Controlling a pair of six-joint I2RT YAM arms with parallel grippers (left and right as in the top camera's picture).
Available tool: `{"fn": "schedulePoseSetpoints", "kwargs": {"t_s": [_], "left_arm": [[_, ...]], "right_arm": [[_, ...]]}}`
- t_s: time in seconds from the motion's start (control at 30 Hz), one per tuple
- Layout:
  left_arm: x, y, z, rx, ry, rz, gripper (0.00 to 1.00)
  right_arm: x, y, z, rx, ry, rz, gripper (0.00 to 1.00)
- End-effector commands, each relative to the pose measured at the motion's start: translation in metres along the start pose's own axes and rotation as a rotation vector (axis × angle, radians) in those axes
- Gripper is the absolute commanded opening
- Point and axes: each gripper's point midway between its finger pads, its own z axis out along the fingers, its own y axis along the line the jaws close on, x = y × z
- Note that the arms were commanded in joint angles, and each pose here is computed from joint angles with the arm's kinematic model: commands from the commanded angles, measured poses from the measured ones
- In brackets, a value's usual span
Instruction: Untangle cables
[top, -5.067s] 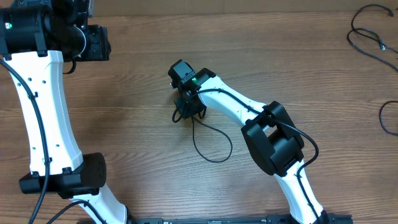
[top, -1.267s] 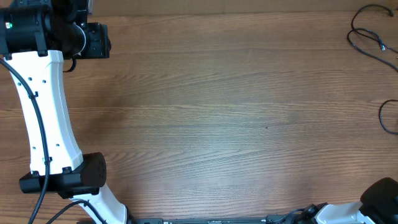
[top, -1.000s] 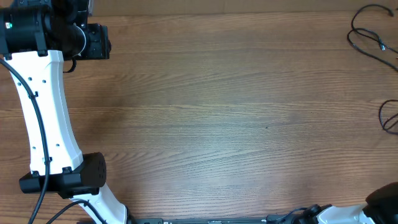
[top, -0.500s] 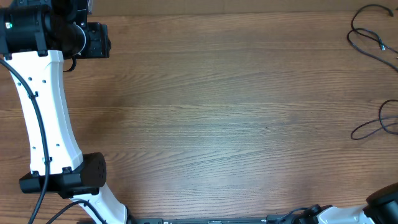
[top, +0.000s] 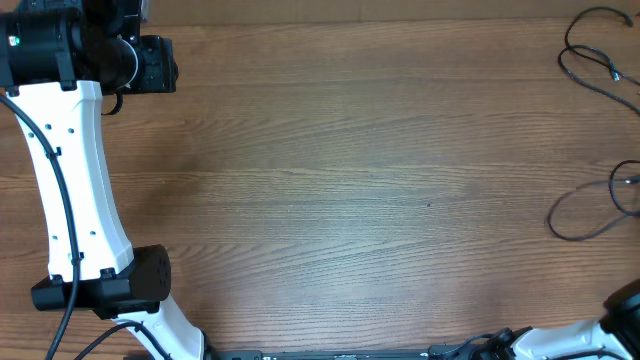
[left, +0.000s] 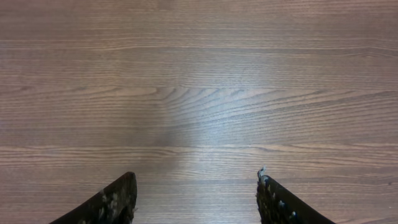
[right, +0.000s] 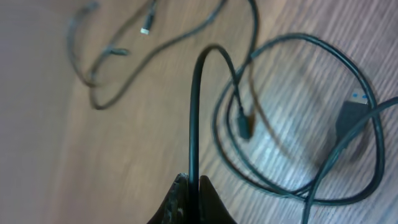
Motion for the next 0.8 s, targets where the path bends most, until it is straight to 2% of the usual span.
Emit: {"fn": "schedulePoseSetpoints", "kwargs": {"t_s": [0.0,0.27,0.5,0.53,0.57,0.6,0.77], "left_arm": [[0.001,-0.005,0.003,0.016,0.013,-0.016,0.62],[0.001,-0.011,0.004,0.023,0.014,-0.005,0.61],[0.001,-0.018,0.004,0.030,0.014,0.009,0.62],[0.001,-0.019,0.004,0.032,0.014,0.012,0.62],[0.001,-0.020,0.004,0.033,0.014,0.013,0.62],[0.001,-0.020,0.004,0.033,0.013,0.015,0.62],[-0.001,-0.020,0.004,0.033,0.006,0.019,0.64]], "right_arm": [[-0.002,-0.035,0.013,0.152,-0.029,-0.019,0.04],[-0.021,-0.072,0.009,0.321,-0.113,-0.042,0.04],[-0.037,-0.093,-0.004,0.346,-0.158,-0.029,0.04],[-0.038,-0.097,-0.006,0.348,-0.160,-0.015,0.07],[-0.038,-0.097,-0.006,0.339,-0.156,-0.012,0.30],[-0.036,-0.094,-0.005,0.304,-0.142,-0.006,1.00],[-0.029,-0.054,0.001,0.090,-0.078,-0.034,1.00]]}}
